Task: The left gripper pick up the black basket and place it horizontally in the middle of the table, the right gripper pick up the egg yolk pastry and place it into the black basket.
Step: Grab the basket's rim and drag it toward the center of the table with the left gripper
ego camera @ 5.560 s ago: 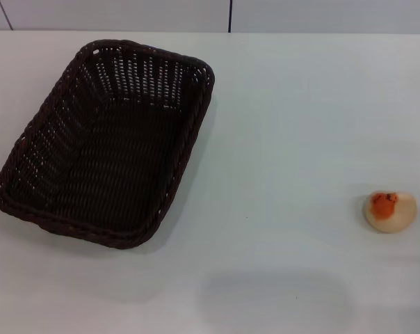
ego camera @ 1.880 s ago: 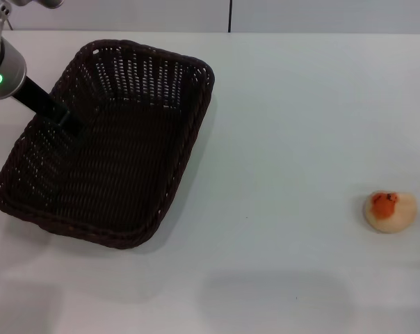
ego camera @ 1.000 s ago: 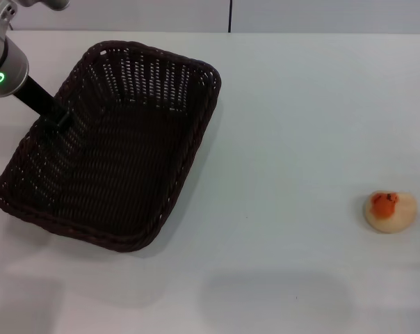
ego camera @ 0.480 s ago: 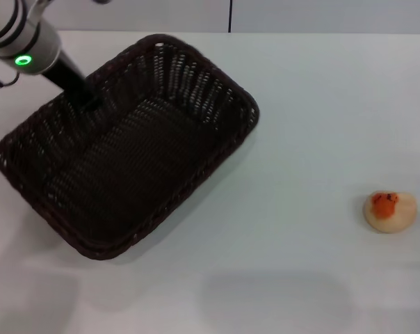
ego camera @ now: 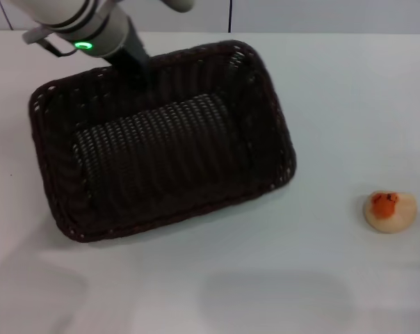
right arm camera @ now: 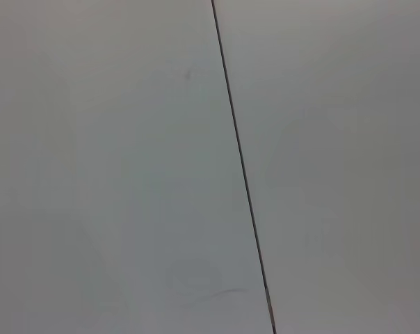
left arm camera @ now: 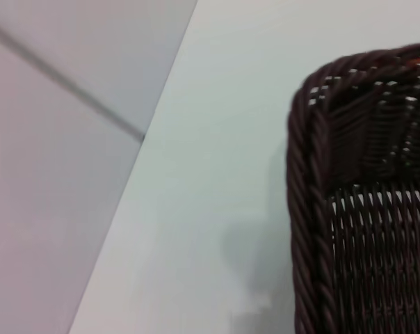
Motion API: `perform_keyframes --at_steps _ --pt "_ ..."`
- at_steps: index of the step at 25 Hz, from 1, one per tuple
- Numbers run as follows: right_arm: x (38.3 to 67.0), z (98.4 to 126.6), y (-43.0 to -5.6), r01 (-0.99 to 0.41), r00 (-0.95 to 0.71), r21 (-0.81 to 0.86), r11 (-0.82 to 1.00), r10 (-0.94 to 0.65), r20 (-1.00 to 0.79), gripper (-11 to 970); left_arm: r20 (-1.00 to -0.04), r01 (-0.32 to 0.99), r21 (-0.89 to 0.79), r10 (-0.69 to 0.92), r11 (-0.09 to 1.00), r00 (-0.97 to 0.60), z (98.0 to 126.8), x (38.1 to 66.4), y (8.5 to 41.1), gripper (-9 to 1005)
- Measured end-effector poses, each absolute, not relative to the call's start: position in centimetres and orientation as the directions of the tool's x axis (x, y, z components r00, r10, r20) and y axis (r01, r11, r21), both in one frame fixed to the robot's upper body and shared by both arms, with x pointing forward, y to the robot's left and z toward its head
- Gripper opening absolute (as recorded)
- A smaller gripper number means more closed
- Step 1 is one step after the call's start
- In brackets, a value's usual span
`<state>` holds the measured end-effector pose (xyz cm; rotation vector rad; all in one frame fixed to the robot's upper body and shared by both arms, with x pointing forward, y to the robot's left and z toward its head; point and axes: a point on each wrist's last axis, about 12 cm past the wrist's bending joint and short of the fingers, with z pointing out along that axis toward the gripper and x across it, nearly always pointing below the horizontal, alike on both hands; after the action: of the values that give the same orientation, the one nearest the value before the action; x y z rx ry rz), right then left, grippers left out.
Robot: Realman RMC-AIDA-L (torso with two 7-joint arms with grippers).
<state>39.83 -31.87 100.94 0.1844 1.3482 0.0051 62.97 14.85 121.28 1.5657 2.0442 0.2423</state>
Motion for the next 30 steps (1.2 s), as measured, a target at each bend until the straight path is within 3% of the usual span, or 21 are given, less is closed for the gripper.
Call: perform_keyframes --at_steps 6,21,25,30 --pt "40.0 101.0 -31.7 0.098 0.228 0.139 0.985 0.114 -0.967 773 -0.367 0.866 0.443 0.928 0.234 -0.063 121.5 63.2 12.3 240" --pt "40.0 101.0 -31.7 0.097 0.226 0.138 0.986 0.114 -0.967 773 -0.355 0.891 0.446 0.930 0.082 0.092 119.9 63.4 9.3 226" --pt "39.9 101.0 -31.7 0.097 0.230 0.138 0.986 0.113 -0.967 773 -0.350 0.893 0.449 0.923 0.015 0.160 119.6 63.2 8.7 254" --pt "39.9 101.1 -31.8 0.097 0.232 0.136 0.986 0.111 -0.966 773 -0.363 0.893 0.450 0.916 0.013 0.170 119.5 63.4 8.2 289"
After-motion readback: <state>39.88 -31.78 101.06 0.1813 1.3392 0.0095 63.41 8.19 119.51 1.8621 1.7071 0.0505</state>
